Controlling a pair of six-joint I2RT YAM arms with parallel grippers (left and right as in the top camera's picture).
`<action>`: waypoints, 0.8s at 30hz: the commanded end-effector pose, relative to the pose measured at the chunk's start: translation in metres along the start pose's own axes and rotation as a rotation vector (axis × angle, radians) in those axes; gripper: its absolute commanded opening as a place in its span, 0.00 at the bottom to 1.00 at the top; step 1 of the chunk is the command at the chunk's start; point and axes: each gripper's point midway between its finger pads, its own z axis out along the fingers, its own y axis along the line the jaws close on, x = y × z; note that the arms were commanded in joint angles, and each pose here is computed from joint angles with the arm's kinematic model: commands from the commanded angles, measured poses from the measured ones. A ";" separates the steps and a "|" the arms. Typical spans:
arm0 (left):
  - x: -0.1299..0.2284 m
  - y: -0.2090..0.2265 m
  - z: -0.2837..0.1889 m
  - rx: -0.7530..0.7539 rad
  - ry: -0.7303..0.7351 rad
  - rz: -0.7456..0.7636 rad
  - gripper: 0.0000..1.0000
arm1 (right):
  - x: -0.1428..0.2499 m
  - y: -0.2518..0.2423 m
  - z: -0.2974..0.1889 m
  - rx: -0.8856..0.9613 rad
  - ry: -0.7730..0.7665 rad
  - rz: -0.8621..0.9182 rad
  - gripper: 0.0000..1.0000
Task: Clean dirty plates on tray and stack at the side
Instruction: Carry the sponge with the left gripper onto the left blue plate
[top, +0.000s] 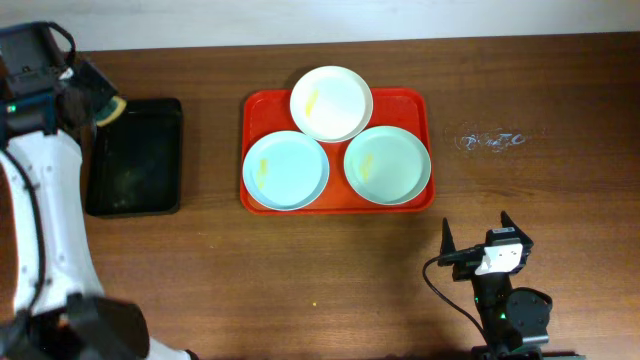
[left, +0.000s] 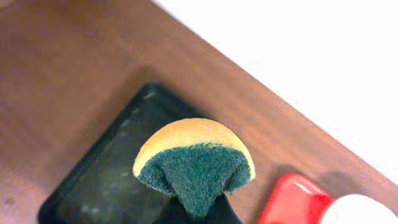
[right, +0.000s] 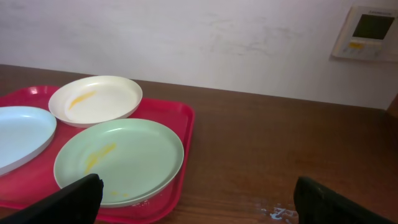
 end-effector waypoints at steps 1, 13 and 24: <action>0.071 -0.057 0.027 0.161 0.220 0.093 0.00 | 0.004 -0.002 0.000 0.013 0.007 -0.009 0.99; 0.332 -0.167 0.117 0.107 0.579 0.561 0.00 | 0.004 -0.002 0.000 0.013 0.007 -0.009 0.99; 0.212 -0.177 0.048 0.123 0.448 0.481 0.91 | 0.004 -0.002 0.000 0.013 0.007 -0.009 0.99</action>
